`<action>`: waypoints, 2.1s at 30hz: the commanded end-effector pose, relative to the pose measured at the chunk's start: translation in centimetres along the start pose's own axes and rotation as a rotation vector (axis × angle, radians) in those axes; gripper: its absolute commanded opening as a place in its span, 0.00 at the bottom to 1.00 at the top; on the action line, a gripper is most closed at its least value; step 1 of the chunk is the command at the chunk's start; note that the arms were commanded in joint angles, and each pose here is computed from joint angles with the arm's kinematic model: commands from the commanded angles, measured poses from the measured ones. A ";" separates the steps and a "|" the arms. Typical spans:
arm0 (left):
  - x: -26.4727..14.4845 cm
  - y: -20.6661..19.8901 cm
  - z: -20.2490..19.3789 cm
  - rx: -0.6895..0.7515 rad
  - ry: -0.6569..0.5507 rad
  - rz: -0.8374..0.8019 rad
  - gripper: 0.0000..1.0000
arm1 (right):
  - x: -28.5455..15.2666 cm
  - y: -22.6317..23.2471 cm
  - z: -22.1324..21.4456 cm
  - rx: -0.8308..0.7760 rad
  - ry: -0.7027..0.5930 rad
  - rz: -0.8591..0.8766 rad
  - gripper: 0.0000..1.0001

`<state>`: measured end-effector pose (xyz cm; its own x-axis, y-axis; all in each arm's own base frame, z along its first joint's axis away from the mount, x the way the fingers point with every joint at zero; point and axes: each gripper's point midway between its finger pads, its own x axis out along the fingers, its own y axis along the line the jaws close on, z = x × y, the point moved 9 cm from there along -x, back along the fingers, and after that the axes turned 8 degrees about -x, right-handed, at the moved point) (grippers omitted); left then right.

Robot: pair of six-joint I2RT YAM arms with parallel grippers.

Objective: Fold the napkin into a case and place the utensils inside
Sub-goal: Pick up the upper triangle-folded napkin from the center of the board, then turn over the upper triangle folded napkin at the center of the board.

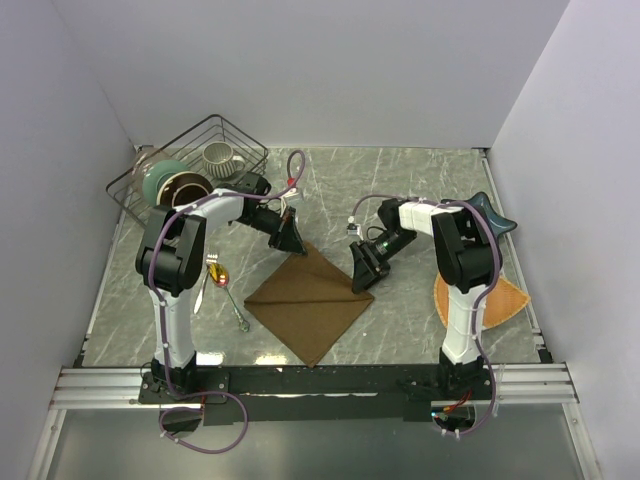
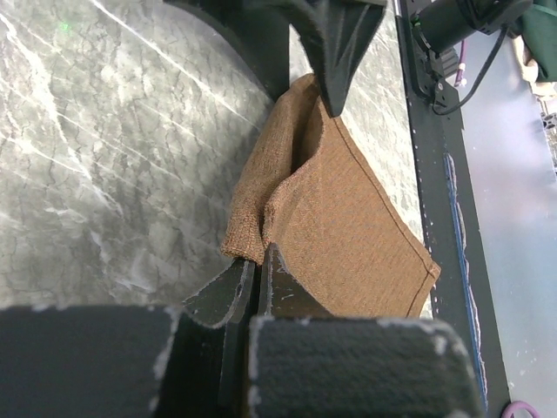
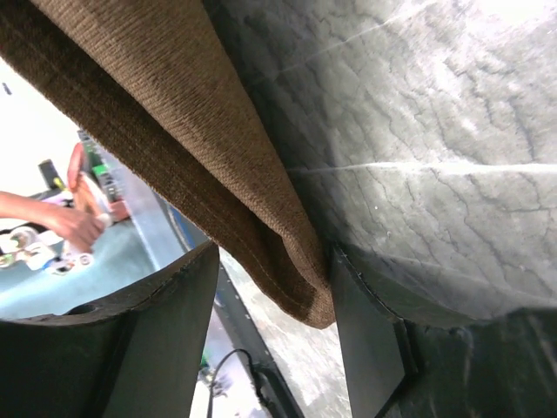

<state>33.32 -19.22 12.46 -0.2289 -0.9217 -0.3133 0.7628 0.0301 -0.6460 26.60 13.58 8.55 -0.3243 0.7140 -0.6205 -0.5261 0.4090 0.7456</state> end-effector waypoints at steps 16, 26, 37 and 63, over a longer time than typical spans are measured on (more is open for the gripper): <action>-1.0 -1.0 2.7 0.102 -0.080 -0.040 0.01 | 0.5 -1.5 -0.9 -0.072 0.062 -0.034 0.47; -1.9 -2.6 3.3 0.119 -0.065 -0.039 0.01 | -1.6 0.5 -0.1 -0.154 0.008 -0.117 0.00; -7.9 -4.5 10.3 0.454 -0.050 0.090 0.01 | -12.0 4.1 8.0 -0.459 -0.175 -0.640 0.00; -3.2 -2.8 -2.7 0.991 0.180 0.195 0.01 | -4.2 2.6 4.1 -1.201 -0.126 -1.316 0.00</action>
<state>32.16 -15.83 11.95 -0.0810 -0.8653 -0.4947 0.9696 -0.1835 0.1622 29.63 15.15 10.14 0.5762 0.4229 -0.6994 -0.7958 0.0952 -0.5981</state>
